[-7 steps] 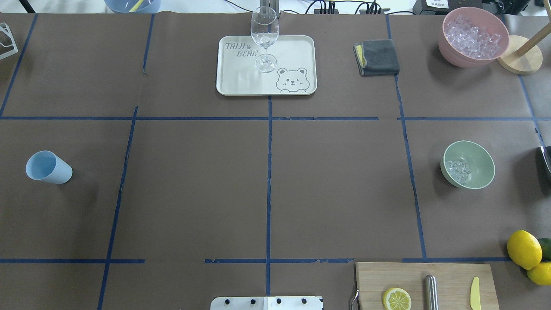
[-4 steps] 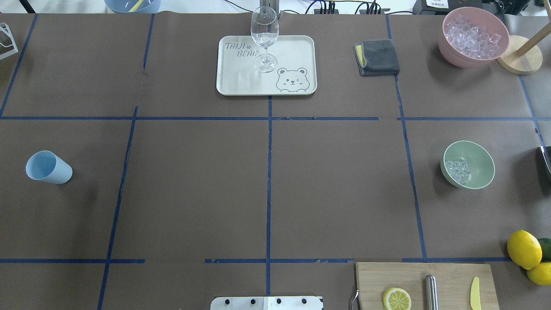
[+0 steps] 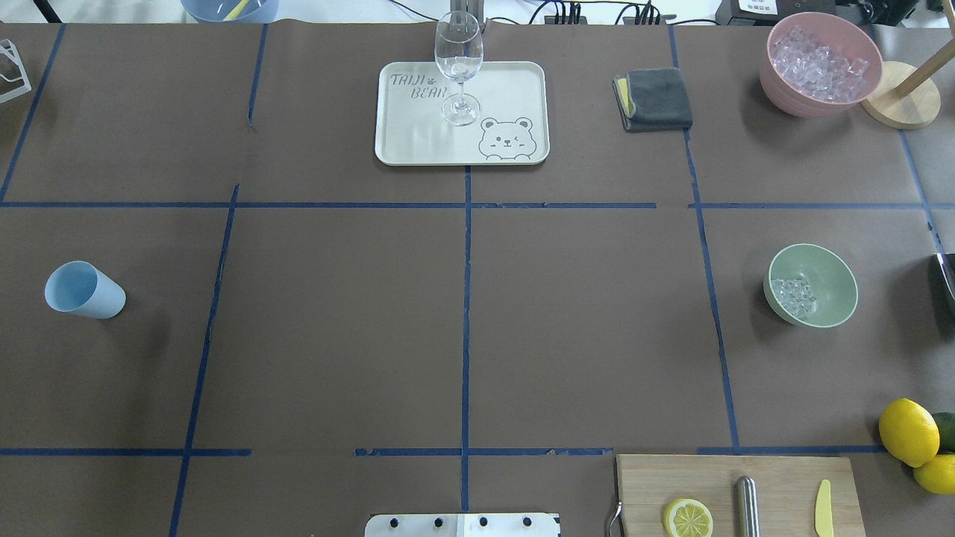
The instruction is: Pour ice into bowl
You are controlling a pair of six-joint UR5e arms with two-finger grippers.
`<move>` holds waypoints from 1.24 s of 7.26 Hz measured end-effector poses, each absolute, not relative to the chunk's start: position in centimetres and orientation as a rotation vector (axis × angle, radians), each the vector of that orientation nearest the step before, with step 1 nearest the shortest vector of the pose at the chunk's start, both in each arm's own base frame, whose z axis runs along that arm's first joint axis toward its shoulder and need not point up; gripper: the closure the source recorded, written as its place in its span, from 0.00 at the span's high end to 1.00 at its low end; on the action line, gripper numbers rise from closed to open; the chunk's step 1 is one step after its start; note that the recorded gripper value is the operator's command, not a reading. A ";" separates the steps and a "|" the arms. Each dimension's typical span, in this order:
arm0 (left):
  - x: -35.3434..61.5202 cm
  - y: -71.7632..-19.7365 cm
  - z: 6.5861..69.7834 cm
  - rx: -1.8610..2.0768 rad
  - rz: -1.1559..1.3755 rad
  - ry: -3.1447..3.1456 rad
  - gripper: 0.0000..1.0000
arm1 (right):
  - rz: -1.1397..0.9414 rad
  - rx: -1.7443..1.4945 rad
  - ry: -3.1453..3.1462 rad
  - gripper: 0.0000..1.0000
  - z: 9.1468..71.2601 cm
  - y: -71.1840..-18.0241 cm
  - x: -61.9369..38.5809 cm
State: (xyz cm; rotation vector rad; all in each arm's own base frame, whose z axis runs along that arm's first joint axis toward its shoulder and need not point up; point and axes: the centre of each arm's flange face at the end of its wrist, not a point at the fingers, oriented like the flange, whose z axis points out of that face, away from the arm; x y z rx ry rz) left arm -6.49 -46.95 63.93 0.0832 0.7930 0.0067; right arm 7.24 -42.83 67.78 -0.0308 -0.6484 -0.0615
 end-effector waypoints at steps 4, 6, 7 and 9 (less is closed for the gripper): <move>-6.4 -46.5 64.4 0.073 0.004 0.793 1.00 | -0.063 -0.032 -0.648 1.00 67.9 -42.7 7.2; -6.4 -46.5 64.5 0.071 0.003 0.793 1.00 | -0.063 -0.032 -0.648 1.00 67.9 -42.7 7.3; -6.4 -46.4 64.5 0.070 0.002 0.793 1.00 | -0.063 -0.032 -0.647 1.00 67.9 -42.7 7.3; -6.4 -46.4 64.5 0.069 0.002 0.793 1.00 | -0.062 -0.031 -0.647 1.00 67.8 -42.7 7.3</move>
